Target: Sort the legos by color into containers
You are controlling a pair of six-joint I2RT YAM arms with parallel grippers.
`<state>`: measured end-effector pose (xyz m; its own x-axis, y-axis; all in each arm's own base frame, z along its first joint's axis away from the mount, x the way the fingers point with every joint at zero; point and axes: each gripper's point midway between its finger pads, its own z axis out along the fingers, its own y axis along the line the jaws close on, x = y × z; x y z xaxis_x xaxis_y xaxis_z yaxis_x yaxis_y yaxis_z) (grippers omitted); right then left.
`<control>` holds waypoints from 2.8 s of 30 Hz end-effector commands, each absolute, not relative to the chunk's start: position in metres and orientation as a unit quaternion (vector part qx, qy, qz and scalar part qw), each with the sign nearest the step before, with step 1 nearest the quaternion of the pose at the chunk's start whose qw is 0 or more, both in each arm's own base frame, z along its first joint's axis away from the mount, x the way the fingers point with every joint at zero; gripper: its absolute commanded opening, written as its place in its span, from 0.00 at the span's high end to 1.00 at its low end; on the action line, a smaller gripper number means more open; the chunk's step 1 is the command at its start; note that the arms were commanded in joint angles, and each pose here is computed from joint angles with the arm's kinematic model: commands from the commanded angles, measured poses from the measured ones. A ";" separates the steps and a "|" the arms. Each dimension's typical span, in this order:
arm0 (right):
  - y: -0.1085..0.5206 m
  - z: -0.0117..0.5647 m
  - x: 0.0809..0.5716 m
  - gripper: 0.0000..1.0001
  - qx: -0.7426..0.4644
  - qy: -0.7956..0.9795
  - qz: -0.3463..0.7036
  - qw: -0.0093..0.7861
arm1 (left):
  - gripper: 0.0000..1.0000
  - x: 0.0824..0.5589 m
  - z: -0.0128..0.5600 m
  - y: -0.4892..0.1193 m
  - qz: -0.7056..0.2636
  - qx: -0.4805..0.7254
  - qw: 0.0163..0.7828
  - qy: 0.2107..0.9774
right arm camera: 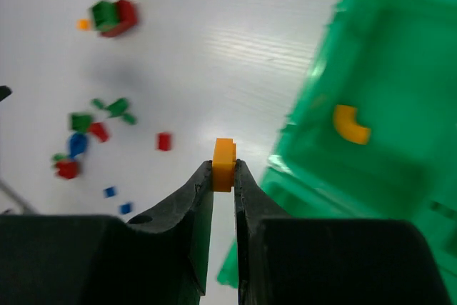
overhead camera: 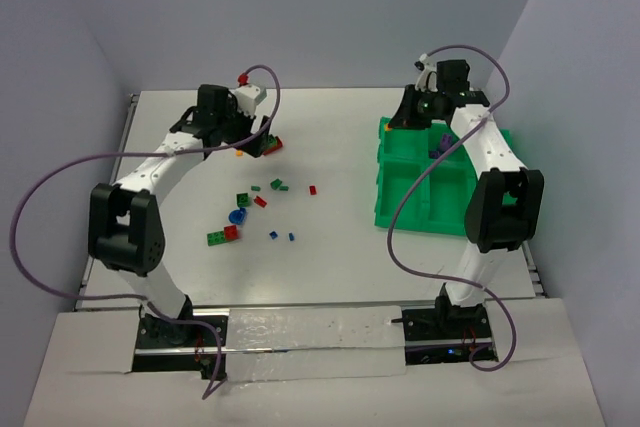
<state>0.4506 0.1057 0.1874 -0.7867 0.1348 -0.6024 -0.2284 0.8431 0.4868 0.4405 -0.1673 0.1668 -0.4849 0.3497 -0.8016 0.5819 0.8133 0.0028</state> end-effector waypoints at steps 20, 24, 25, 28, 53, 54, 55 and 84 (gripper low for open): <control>0.042 0.120 0.505 0.71 -0.040 0.949 0.063 0.307 | 0.19 0.519 0.065 -0.113 -0.041 0.214 0.352 0.910; 0.045 0.121 0.501 0.43 -0.044 0.949 0.058 0.307 | 0.19 0.512 0.058 -0.107 -0.032 0.180 0.344 0.921; 0.046 0.122 0.501 0.35 -0.046 0.948 0.057 0.309 | 0.19 0.509 0.056 -0.104 -0.028 0.167 0.339 0.926; 0.050 0.132 0.500 0.28 -0.047 0.945 0.063 0.318 | 0.20 0.506 0.057 -0.101 -0.023 0.136 0.337 0.931; 0.081 0.197 0.493 0.21 -0.063 0.924 0.118 0.359 | 0.47 0.510 0.034 -0.111 0.008 0.008 0.316 0.949; 0.082 0.198 0.493 0.21 -0.063 0.923 0.118 0.360 | 0.50 0.510 0.033 -0.110 0.009 0.007 0.314 0.949; 0.082 0.198 0.494 0.21 -0.063 0.923 0.119 0.360 | 0.53 0.509 0.031 -0.110 0.011 0.007 0.312 0.950; 0.177 0.252 0.429 0.00 -0.162 0.845 0.313 0.401 | 1.00 0.447 0.248 -0.192 -0.345 0.021 0.403 0.847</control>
<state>0.4309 0.1499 0.2085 -0.7260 -0.0192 -0.6874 -0.3998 0.8251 0.3992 0.4661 -0.1662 0.1798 -0.6863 -0.0892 -0.7218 0.2426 0.9076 -0.3428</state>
